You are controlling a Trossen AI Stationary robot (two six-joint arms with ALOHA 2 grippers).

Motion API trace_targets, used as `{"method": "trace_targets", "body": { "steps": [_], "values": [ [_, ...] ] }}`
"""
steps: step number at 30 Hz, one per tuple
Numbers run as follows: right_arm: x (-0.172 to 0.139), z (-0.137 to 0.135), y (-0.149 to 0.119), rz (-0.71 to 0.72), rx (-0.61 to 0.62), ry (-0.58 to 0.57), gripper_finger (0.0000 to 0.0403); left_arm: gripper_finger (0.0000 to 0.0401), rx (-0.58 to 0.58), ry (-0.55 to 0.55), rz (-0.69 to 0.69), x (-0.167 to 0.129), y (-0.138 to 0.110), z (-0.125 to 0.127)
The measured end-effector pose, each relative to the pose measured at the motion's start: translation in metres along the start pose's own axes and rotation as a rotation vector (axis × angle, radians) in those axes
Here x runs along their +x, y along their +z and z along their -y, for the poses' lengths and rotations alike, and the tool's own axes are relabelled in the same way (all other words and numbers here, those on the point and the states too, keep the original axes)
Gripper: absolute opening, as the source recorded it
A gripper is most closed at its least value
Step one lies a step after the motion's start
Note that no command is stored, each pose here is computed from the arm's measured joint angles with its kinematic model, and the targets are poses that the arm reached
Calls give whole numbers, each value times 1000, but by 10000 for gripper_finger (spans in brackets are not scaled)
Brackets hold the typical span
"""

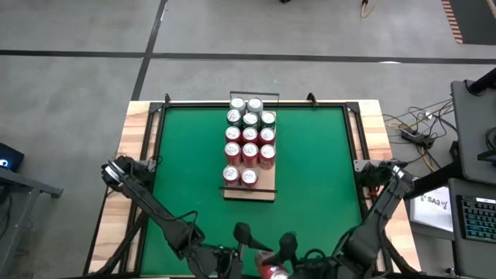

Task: Place canned beverage on shelf
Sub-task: Put the orange soda can on the shelf and aligned with the other orange soda can

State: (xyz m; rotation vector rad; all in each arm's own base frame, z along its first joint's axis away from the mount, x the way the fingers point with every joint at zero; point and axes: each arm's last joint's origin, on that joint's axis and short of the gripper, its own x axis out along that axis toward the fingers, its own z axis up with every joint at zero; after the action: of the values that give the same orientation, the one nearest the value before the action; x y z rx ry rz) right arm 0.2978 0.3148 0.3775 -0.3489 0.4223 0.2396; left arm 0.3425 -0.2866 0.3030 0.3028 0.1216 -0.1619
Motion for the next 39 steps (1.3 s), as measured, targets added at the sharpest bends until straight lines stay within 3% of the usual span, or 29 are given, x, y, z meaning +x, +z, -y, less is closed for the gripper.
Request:
{"method": "trace_targets", "body": {
  "steps": [10,16,20,27,33,39],
  "values": [
    [-56,49,5,-47,122,-104,302,328,198,108,-162,-22,6,-19],
    [-65,87,-16,-102,253,-207,301,328,369,103,-245,-38,8,-32],
    [-65,115,-39,-142,366,-290,301,328,392,117,-253,-53,8,-48],
    [-72,139,-90,-196,491,-384,301,328,346,174,-106,-88,-15,-69],
    [-83,145,-129,-100,611,-466,299,329,340,301,94,-123,-34,-93],
    [-67,147,-169,-9,706,-492,299,329,250,438,196,-154,-52,-119]
  ]
}}
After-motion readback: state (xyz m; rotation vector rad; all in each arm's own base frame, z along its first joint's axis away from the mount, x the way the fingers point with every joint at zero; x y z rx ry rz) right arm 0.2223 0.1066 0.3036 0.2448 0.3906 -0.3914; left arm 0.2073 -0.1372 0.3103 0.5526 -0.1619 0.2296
